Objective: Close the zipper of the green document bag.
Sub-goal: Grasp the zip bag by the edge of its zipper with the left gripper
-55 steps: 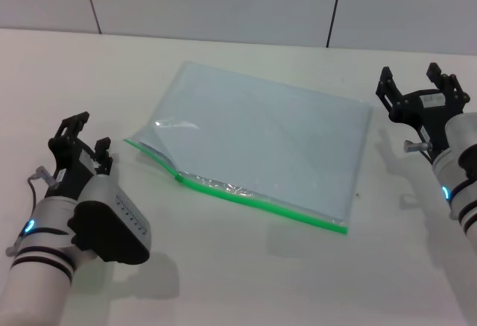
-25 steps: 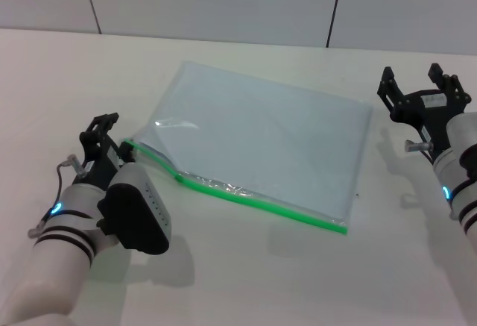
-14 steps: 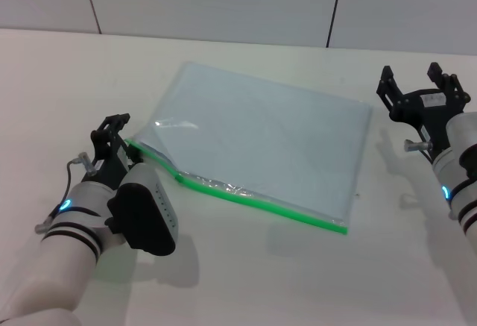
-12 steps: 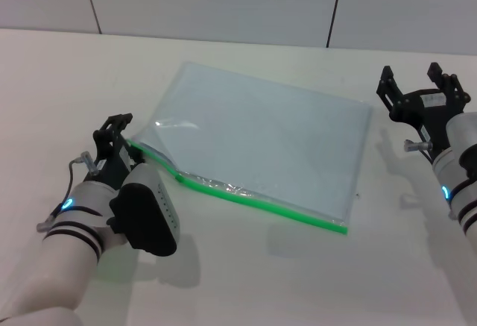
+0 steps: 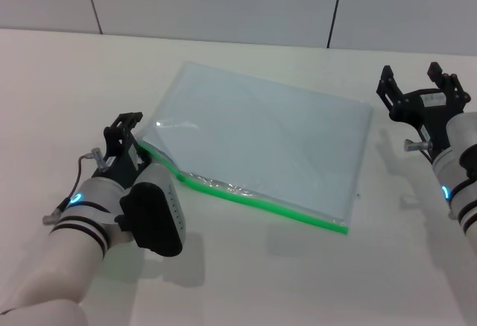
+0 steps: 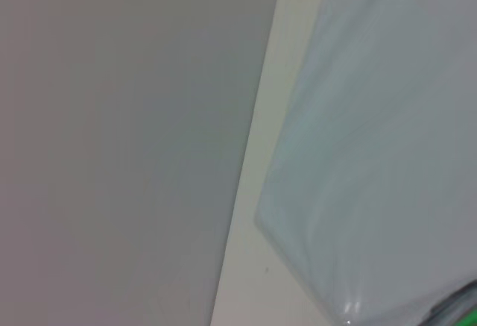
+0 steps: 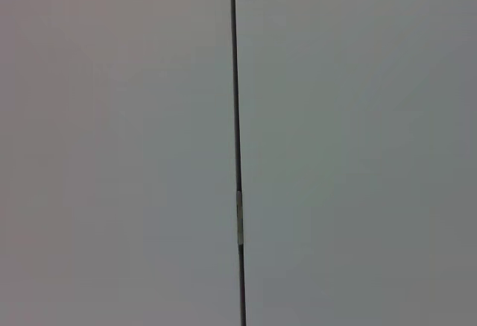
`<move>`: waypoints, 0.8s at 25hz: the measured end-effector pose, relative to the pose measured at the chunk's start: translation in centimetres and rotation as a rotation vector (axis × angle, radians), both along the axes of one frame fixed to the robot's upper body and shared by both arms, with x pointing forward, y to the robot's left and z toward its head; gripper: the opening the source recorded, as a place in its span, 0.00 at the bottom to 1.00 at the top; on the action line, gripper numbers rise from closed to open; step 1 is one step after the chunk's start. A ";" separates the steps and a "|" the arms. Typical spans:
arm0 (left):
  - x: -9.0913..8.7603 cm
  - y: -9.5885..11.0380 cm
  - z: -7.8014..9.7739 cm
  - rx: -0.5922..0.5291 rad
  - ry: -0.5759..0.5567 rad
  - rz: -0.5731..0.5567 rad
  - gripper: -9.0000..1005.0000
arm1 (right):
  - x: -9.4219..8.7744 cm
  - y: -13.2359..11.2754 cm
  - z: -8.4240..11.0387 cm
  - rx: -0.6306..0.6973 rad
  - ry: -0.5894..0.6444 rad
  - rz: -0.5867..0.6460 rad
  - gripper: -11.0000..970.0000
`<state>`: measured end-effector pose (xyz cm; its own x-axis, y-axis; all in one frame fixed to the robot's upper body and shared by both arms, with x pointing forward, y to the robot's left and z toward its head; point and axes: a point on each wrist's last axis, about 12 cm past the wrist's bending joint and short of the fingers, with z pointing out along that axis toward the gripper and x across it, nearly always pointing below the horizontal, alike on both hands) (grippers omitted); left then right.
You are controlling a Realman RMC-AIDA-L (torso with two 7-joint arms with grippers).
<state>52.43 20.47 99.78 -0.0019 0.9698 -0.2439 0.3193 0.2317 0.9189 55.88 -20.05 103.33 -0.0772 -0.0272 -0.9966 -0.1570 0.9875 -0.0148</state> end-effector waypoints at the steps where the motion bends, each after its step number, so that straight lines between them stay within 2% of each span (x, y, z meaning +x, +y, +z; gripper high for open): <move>1: 0.0 0.0 0.0 0.004 0.002 -0.003 0.57 | 0.0 0.0 0.0 0.000 0.000 0.000 0.81; 20: -0.1 -1.1 0.0 0.062 0.003 -0.093 0.55 | 0.0 0.1 0.0 -0.006 0.001 0.006 0.82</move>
